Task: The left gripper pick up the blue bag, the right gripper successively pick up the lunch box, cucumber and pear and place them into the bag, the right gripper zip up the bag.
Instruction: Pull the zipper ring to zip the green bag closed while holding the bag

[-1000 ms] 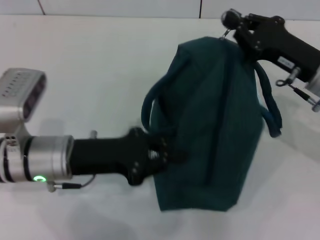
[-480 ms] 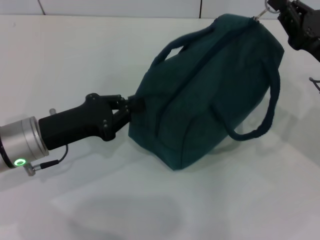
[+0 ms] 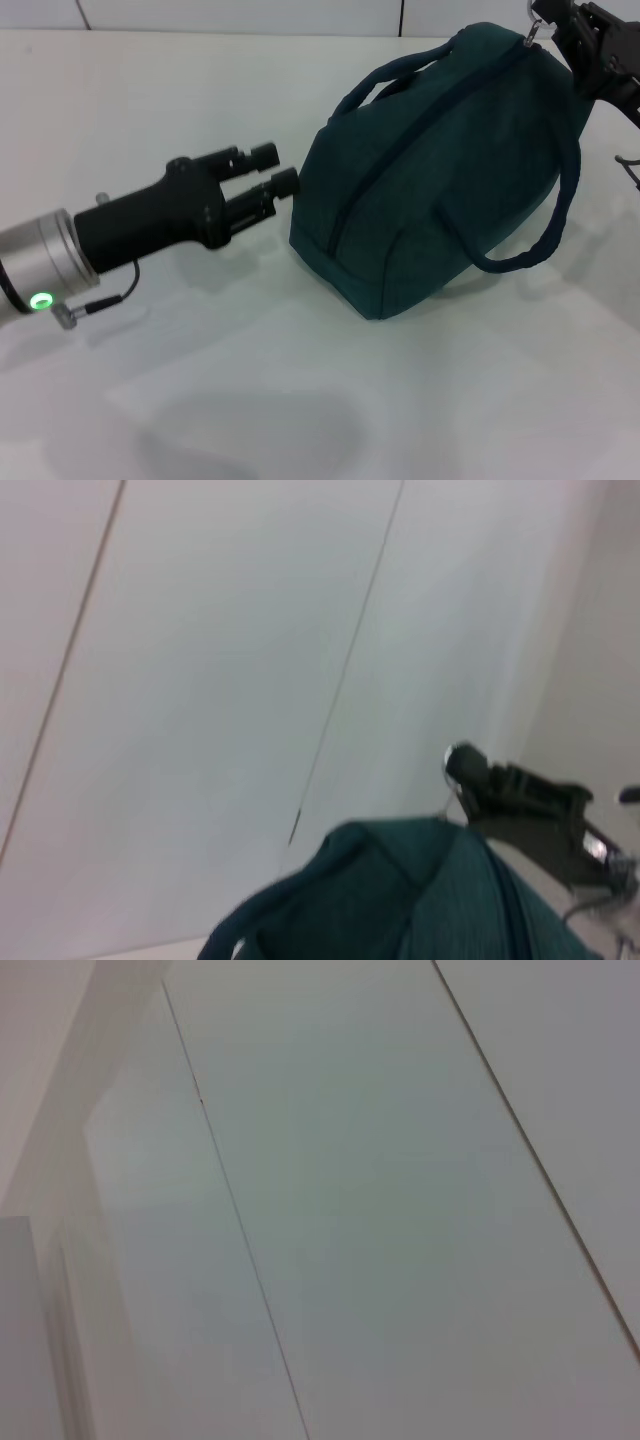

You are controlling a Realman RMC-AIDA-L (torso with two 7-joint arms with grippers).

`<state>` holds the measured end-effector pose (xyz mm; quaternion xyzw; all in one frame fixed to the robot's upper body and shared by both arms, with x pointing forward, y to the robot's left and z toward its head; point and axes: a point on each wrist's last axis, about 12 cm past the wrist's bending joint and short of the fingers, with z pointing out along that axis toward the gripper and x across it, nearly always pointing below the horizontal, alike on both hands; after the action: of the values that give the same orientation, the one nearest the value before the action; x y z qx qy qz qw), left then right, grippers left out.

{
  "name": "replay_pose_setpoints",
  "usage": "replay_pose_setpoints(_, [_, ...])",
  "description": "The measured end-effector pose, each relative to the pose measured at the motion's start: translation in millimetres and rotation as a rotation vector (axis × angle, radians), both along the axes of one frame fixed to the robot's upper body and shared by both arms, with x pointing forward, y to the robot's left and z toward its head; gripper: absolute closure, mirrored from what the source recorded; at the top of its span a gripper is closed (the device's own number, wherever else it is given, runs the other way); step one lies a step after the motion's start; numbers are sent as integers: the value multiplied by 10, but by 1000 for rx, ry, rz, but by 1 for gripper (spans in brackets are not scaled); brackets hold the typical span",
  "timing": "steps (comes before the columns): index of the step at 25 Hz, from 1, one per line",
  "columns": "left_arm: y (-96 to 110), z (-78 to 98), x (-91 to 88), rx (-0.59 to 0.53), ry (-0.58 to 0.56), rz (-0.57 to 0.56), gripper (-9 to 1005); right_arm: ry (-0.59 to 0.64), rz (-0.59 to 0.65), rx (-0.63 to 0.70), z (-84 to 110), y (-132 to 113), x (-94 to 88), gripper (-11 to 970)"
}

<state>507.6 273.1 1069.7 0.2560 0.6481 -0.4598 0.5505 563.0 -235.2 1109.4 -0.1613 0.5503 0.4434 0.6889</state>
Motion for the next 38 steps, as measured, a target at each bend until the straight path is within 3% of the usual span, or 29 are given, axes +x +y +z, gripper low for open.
replay_pose_setpoints(5, [-80, 295, 262, 14, 78, -99, 448, 9, -7, -2, -15, -7, 3, 952])
replay_pose_setpoints(8, [-244, 625, 476, 88, 113, -190, 329, 18, -15, -8, -26, -7, 16, 952])
replay_pose_setpoints(12, [-523, 1053, 675, 231, 130, -231, 170, 31, -27, -19, -47, -14, 28, 952])
replay_pose_setpoints(17, [-963, 1425, 715, 458, 110, -203, 146, 45, -36, -27, -79, -21, 27, 952])
replay_pose_setpoints(21, [-1278, 1567, 691, 585, 96, -156, 127, 47, -38, -28, -82, -21, 29, 952])
replay_pose_setpoints(24, [-1388, 1608, 691, 614, 75, -158, 116, 47, -37, -29, -82, -19, 31, 952])
replay_pose_setpoints(37, [-1385, 1530, 746, 622, 128, -117, 155, 50, -32, -30, -75, -6, 44, 952])
replay_pose_setpoints(38, [-1384, 1514, 743, 621, 131, -121, 197, 51, -34, -31, -76, -5, 47, 952])
